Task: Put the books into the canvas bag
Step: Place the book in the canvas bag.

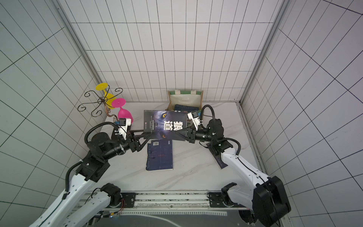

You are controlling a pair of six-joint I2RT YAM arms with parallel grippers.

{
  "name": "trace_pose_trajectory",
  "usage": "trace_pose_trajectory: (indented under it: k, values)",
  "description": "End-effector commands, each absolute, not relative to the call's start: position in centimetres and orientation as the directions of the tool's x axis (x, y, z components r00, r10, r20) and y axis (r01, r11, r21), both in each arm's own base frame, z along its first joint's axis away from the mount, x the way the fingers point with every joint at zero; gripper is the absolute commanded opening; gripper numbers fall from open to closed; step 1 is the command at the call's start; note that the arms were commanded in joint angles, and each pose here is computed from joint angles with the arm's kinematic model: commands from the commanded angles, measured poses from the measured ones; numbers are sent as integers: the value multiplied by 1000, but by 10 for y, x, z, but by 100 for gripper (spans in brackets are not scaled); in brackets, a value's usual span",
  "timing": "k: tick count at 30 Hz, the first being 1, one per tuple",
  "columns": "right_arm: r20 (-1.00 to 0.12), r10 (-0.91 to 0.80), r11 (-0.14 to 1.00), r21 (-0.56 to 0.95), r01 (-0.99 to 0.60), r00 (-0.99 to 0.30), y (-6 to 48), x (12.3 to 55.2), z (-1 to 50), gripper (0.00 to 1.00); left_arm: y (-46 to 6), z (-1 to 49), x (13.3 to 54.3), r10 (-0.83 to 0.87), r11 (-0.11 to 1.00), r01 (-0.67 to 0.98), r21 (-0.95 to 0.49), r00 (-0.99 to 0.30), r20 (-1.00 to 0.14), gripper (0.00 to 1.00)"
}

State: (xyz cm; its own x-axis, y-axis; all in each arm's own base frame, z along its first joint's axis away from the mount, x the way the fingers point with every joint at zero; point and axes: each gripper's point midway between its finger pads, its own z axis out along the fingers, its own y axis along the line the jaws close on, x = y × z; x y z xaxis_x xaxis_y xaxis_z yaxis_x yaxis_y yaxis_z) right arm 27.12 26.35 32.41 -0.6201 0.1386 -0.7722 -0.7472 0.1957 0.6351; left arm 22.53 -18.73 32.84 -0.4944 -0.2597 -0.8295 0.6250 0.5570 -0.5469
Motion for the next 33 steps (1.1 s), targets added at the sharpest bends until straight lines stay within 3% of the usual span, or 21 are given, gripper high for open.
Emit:
trace_pose_trajectory:
  k: [1, 6, 12, 17, 20, 33]
  values:
    - [-819, 172, 217, 574, -789, -548, 239, 304, 392, 0, -159, 290, 239, -133, 757, 504, -416, -504, -854, 97]
    - [-785, 199, 274, 619, -736, -586, 206, 352, 406, 0, -138, 256, 239, -47, 850, 406, -335, -576, -816, 97]
    - [-761, 223, 429, 638, -640, -609, 172, 409, 404, 0, -140, 260, 233, -54, 835, 440, -330, -531, -845, 97]
    - [-723, 146, 621, 598, -506, -676, 154, 446, 366, 0, -146, 259, 231, -49, 813, 471, -343, -531, -846, 97]
    - [-702, 112, 707, 554, -440, -703, 143, 454, 344, 0, -146, 263, 228, -52, 805, 487, -340, -513, -857, 97]
    - [-640, -13, 721, 527, -451, -768, 206, 439, 313, 0, -145, 272, 221, -64, 795, 509, -329, -469, -881, 97]
